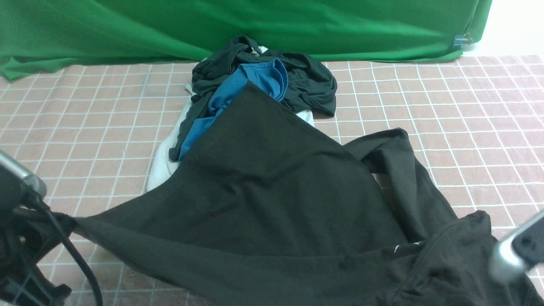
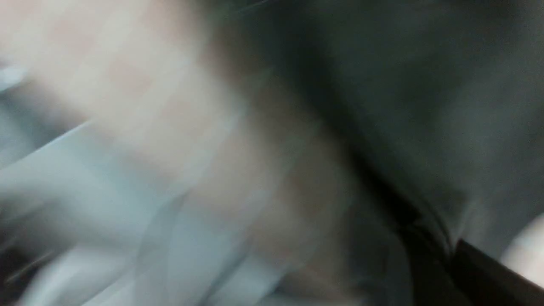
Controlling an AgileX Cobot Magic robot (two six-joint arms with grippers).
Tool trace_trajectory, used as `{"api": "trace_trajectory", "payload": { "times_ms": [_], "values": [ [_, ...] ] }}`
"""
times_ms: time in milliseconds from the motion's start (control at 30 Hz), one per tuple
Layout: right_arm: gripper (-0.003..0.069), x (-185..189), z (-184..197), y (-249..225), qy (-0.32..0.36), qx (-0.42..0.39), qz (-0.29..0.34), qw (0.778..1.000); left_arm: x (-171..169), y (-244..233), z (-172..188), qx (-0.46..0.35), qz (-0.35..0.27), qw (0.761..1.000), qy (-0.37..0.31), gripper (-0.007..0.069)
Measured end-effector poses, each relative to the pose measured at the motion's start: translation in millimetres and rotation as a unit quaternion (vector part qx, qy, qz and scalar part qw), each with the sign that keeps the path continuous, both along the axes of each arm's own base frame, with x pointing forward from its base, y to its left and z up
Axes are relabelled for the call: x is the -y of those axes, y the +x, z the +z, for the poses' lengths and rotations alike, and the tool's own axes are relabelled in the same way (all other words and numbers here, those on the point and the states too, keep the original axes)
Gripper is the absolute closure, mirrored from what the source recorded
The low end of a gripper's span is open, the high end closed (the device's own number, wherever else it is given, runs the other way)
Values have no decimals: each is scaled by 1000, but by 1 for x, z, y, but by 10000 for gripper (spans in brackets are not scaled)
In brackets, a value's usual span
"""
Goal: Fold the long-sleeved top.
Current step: Spread the long sleeves with your arms and place them on the tabletop
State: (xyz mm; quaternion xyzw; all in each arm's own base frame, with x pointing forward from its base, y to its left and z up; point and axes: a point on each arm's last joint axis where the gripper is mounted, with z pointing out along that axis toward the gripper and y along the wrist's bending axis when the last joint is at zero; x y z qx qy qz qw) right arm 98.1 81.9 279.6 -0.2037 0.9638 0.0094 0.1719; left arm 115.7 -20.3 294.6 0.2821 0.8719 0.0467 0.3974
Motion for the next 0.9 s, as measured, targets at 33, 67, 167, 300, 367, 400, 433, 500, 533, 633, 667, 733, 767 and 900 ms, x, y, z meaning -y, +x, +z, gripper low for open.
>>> {"api": "trace_trajectory", "payload": {
  "times_ms": [33, 67, 167, 300, 367, 400, 433, 500, 533, 633, 667, 733, 767, 900],
  "values": [
    [613, 4, 1, 5, -18, 26, -14, 999, 0, 0, 0, 2, 0, 1000, 0, 592],
    [613, 5, 2, 8, -26, 43, -22, 998, 0, 0, 0, 3, 0, 1000, 0, 592],
    [613, 2, 4, 13, -6, 67, -33, 997, 0, 0, 0, 2, 0, 1000, 1, 592],
    [613, -16, -2, 7, 61, 5, -19, 998, -1, -1, -1, -9, -3, 1000, 13, 592],
    [613, -28, -9, 0, 93, -61, 5, 994, -2, -2, -3, -17, -5, 1000, 22, 592],
    [613, -32, -11, -2, 96, -78, 18, 992, -2, -2, -3, -18, -5, 1000, 24, 592],
    [612, -37, -15, -3, 103, -102, 31, 989, -3, -3, -3, -20, -5, 999, 25, 592],
    [606, -43, -19, -3, 108, -125, 46, 985, -3, -3, -3, -20, -5, 999, 26, 592],
    [602, -46, -21, -2, 108, -128, 55, 984, -3, -3, -3, -20, -5, 999, 27, 592],
    [601, -48, -20, 2, 98, -116, 80, 985, -3, -3, -3, -20, -5, 999, 29, 592],
    [601, -48, -15, 5, 90, -101, 85, 987, -3, -3, -3, -19, -5, 999, 31, 592],
    [611, -44, 6, 16, 57, -48, 89, 993, -4, -2, -3, -18, -5, 999, 36, 592],
    [614, -42, 16, 20, 43, -23, 86, 995, -4, -2, -3, -17, -6, 999, 40, 592],
    [614, -33, 59, 35, 3, 73, 61, 995, -5, -1, -2, -7, -6, 999, 46, 592]
  ]
}}
